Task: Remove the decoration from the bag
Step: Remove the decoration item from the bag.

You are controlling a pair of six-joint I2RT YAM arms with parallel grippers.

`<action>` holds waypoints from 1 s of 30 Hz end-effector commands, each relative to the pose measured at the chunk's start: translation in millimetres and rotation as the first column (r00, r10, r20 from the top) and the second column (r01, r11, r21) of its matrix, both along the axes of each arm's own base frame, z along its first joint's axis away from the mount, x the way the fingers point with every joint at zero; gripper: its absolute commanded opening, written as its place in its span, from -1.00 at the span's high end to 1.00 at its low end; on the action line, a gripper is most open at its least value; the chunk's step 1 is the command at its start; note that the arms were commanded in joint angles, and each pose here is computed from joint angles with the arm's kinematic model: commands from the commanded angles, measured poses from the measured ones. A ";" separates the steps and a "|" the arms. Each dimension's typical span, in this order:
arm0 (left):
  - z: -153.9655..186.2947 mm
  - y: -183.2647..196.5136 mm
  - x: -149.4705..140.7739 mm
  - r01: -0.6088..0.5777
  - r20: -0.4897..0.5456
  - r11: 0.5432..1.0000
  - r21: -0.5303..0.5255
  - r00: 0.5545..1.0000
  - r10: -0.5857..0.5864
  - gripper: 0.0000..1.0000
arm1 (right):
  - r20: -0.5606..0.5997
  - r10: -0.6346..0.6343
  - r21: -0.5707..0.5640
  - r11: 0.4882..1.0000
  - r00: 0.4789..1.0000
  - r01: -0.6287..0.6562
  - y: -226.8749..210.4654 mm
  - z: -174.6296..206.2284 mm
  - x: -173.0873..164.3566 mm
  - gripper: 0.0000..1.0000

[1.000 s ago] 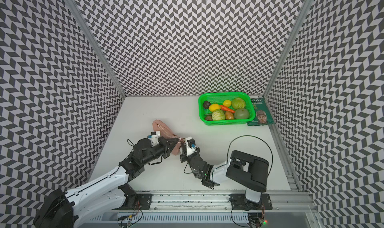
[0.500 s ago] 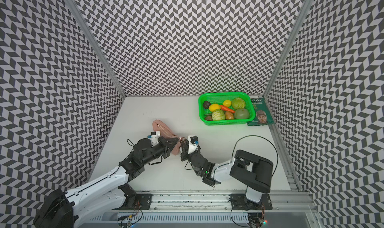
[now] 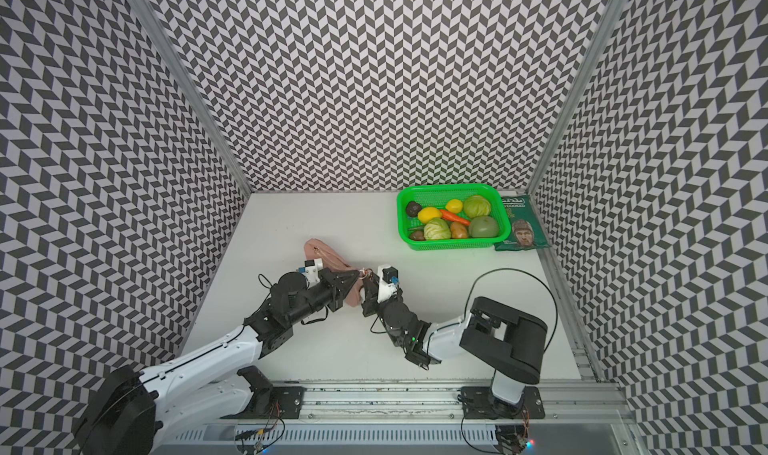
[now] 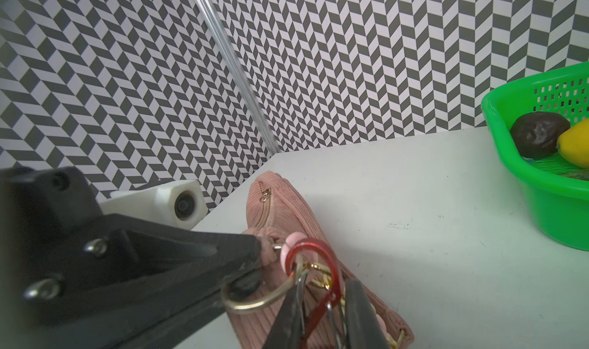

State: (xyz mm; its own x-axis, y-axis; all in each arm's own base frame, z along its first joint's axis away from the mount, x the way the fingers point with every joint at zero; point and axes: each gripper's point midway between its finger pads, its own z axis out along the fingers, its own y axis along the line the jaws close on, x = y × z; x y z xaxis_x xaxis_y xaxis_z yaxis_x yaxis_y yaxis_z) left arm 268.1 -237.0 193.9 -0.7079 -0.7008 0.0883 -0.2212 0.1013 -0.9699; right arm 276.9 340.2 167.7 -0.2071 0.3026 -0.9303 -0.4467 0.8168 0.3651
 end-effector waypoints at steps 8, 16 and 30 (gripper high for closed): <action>-21.1 -6.4 1.5 0.004 -0.096 1.000 -0.018 0.995 -0.006 1.00 | 0.113 -0.155 0.196 0.972 0.981 0.131 -24.5 61.5 20.1 1.00; -30.0 -20.8 6.6 0.043 -0.106 0.999 -0.020 0.993 -0.045 1.00 | 0.134 -0.162 0.212 0.968 0.978 0.131 -21.9 69.2 23.8 1.00; 3.9 -18.8 26.6 -0.008 0.041 0.998 0.064 0.999 0.006 1.00 | -0.005 -0.094 0.044 0.995 0.996 0.094 -51.9 26.7 1.8 1.00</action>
